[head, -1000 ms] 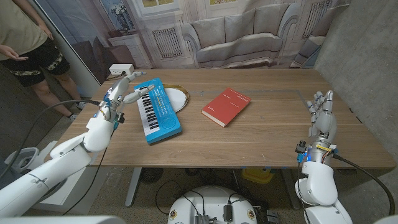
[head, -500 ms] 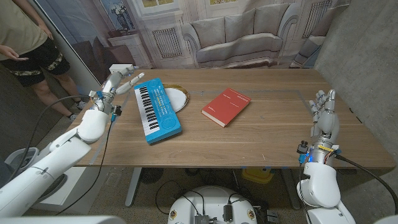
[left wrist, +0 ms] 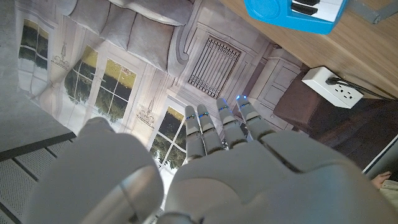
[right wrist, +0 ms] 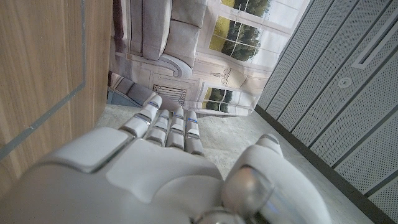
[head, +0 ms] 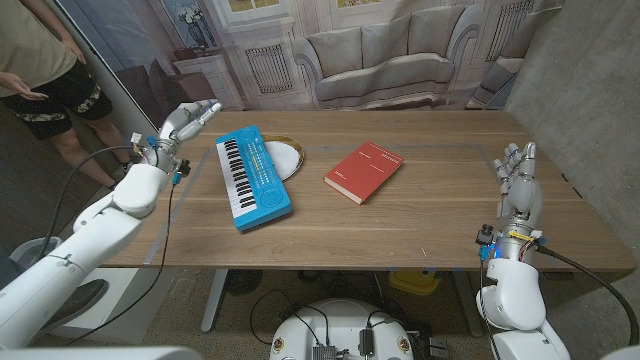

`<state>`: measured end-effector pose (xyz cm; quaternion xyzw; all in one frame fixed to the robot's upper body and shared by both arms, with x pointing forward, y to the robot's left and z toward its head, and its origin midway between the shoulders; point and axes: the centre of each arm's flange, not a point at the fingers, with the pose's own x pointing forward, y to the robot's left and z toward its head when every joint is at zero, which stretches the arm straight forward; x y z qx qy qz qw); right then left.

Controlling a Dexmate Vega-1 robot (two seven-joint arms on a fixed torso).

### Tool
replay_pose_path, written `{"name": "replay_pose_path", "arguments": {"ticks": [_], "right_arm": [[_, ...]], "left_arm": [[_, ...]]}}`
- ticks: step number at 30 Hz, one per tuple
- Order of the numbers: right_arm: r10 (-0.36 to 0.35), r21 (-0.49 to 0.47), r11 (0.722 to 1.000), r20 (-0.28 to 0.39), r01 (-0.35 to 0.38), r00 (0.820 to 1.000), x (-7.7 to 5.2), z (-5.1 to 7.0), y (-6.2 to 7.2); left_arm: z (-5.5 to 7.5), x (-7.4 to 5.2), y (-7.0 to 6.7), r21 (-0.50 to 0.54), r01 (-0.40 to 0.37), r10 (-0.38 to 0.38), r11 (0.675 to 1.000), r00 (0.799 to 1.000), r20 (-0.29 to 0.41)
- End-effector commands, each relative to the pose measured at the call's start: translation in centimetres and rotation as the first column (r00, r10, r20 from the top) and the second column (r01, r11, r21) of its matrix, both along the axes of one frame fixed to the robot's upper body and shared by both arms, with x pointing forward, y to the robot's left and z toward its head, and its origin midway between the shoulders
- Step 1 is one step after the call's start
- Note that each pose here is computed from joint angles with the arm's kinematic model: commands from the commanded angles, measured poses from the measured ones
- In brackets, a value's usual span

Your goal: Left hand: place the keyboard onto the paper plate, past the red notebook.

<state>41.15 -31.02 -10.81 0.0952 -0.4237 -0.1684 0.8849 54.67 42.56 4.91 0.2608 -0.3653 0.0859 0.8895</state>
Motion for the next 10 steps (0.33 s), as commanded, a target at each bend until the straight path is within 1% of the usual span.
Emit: {"name": "replay_pose_path", "arguments": {"ticks": [1, 4, 6, 10], "right_arm": [[0.027, -0.018, 0.999, -0.001, -0.027, 1.0, 0.84, 0.41, 0.29], [0.032, -0.022, 0.999, -0.012, -0.032, 0.999, 0.94, 0.67, 0.45], [0.033, -0.026, 0.999, -0.016, -0.033, 0.999, 1.07, 0.85, 0.52], [0.048, -0.028, 0.998, -0.015, -0.048, 0.999, 1.8, 1.12, 0.66]], "left_arm": [[0.92, 0.07, 1.25, -0.033, 0.069, -0.069, 0.997, 0.998, -0.013], [0.83, 0.08, 1.18, -0.027, 0.075, -0.075, 0.997, 0.997, -0.016], [0.69, 0.16, 1.11, -0.017, 0.076, -0.077, 0.997, 0.997, -0.031], [0.32, 0.18, 1.05, -0.016, 0.074, -0.075, 0.997, 0.996, -0.049]]}}
